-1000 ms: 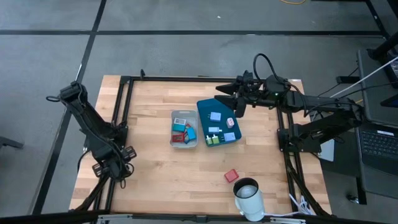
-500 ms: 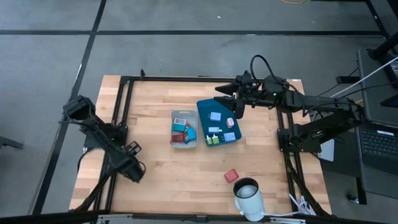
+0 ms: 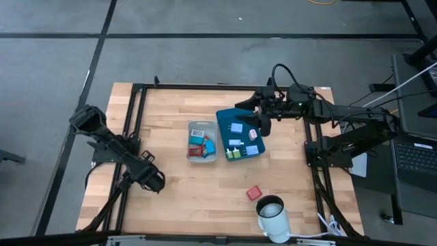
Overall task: Pick & Place Office items
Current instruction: Put the violet charger adapter into the blue bin
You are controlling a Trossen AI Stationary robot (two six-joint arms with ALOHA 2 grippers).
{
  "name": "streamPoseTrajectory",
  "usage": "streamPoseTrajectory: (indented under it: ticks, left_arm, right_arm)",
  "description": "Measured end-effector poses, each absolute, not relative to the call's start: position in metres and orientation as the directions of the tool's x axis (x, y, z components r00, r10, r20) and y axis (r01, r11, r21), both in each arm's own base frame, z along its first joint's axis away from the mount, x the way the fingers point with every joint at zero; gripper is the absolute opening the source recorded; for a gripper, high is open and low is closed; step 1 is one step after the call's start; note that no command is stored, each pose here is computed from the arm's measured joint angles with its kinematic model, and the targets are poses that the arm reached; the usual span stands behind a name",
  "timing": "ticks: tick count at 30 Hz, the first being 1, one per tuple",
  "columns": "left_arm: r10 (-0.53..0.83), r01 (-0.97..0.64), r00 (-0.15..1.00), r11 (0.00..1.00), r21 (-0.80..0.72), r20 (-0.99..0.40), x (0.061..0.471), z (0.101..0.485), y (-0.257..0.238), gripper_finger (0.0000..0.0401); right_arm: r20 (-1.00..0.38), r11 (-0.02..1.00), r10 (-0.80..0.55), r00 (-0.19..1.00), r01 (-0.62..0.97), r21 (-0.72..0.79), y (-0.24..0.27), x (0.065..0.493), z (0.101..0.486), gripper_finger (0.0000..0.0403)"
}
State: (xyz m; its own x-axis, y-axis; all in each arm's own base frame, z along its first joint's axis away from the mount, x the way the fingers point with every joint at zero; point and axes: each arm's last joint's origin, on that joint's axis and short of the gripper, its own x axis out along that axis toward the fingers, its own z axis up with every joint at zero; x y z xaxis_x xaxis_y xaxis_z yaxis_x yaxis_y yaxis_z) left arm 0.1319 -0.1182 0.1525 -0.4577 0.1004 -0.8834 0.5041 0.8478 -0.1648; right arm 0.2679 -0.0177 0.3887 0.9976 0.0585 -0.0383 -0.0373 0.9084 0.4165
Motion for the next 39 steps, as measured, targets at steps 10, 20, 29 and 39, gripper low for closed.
streamPoseTrajectory:
  ticks: [10,20,29,39]
  left_arm:
    - [0.153,0.545,-0.488,0.822,-0.163,-0.859,0.125,0.143,-0.130,0.0218]
    - [0.204,0.607,-0.433,0.786,-0.117,-0.878,0.128,0.147,-0.133,0.0229]
    - [0.203,0.620,-0.393,0.779,-0.095,-0.897,0.132,0.146,-0.131,0.0226]
    - [0.105,0.555,-0.286,0.828,-0.075,-0.952,0.156,0.132,-0.124,0.0226]
  right_arm:
    - [-0.039,0.917,0.092,0.995,-0.070,0.393,-0.017,0.268,0.389,0.0284]
    - [-0.039,0.923,0.091,0.995,-0.070,0.378,-0.017,0.268,0.389,0.0284]
    - [-0.038,0.927,0.074,0.997,-0.054,0.372,-0.022,0.267,0.389,0.0284]
    - [-0.038,0.929,0.037,0.999,-0.021,0.369,-0.024,0.267,0.389,0.0284]
